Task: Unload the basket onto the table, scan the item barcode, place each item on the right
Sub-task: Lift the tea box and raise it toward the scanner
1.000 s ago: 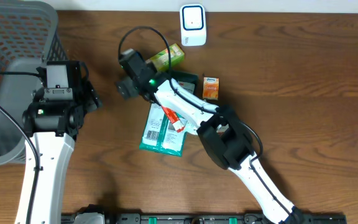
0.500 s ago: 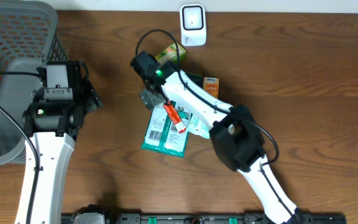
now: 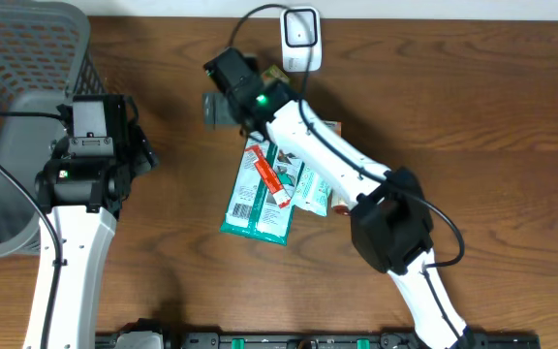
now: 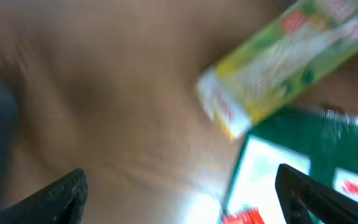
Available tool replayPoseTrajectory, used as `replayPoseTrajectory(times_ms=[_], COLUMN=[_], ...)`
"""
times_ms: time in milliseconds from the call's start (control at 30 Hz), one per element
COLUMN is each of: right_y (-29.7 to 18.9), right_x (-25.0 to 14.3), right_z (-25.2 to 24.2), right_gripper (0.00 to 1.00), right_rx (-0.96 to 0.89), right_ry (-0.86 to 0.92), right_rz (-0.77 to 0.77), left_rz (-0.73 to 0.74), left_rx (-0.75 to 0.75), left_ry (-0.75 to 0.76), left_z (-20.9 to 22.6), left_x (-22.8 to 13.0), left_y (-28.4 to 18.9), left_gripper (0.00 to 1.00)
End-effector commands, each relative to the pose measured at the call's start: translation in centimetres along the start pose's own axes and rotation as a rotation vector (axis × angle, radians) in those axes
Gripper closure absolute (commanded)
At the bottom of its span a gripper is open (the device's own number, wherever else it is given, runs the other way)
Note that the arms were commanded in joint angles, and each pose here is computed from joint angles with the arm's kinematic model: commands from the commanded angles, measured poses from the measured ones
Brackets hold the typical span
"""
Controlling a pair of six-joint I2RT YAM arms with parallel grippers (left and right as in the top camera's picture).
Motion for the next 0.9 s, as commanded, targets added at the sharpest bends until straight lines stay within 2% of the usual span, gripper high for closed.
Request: replayPoseTrajectory(times_ms=[0, 200, 300, 633, 767, 867], right_y=[1.4, 4.7, 6.4, 11.0, 11.2, 11.1], right_x=[2.1, 2.4, 1.7, -1.0, -1.3, -1.3], right_z=[-1.3, -2.9, -3.6, -5.1, -6.0, -6.3], right_gripper=[0.12, 0.18, 0.18, 0.24, 0.34, 0.41], right_rx=[0.013, 0.012, -0.01, -0.095, -0.141, -0.163], right_ry=[0.288, 0.562, 0.635, 0.635, 0.618, 0.53], right_rz=[-0.053, -0.07, -0.068, -0.141, -0.152, -0.14], left_rz=[-0.012, -0.012, -0.012, -0.012, -0.012, -0.012], left_rx=[0.013, 0.013, 0.013, 0.013, 0.013, 0.013], left_ry=[0.001, 0.001, 0.001, 0.001, 0.001, 0.001], left_z=[0.3, 0.3, 0.3, 0.3, 0.3, 0.3], left_x=[0.3, 0.3, 0.3, 0.3, 0.3, 0.3], left_y=[-0.3, -0.3, -0.3, -0.3, -0.3, -0.3], left_gripper=[0.13, 0.13, 0.13, 0.13, 0.13, 0.13])
Point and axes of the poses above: each gripper's point midway between its finger pads, its own y axis out along the fingers, its own z axis along the line the jaws close on, x = y × z, the point moved 8 cm from there along -y, back along the fingers, and after that the axes turned 9 degrees about y, right-handed, at the moved point
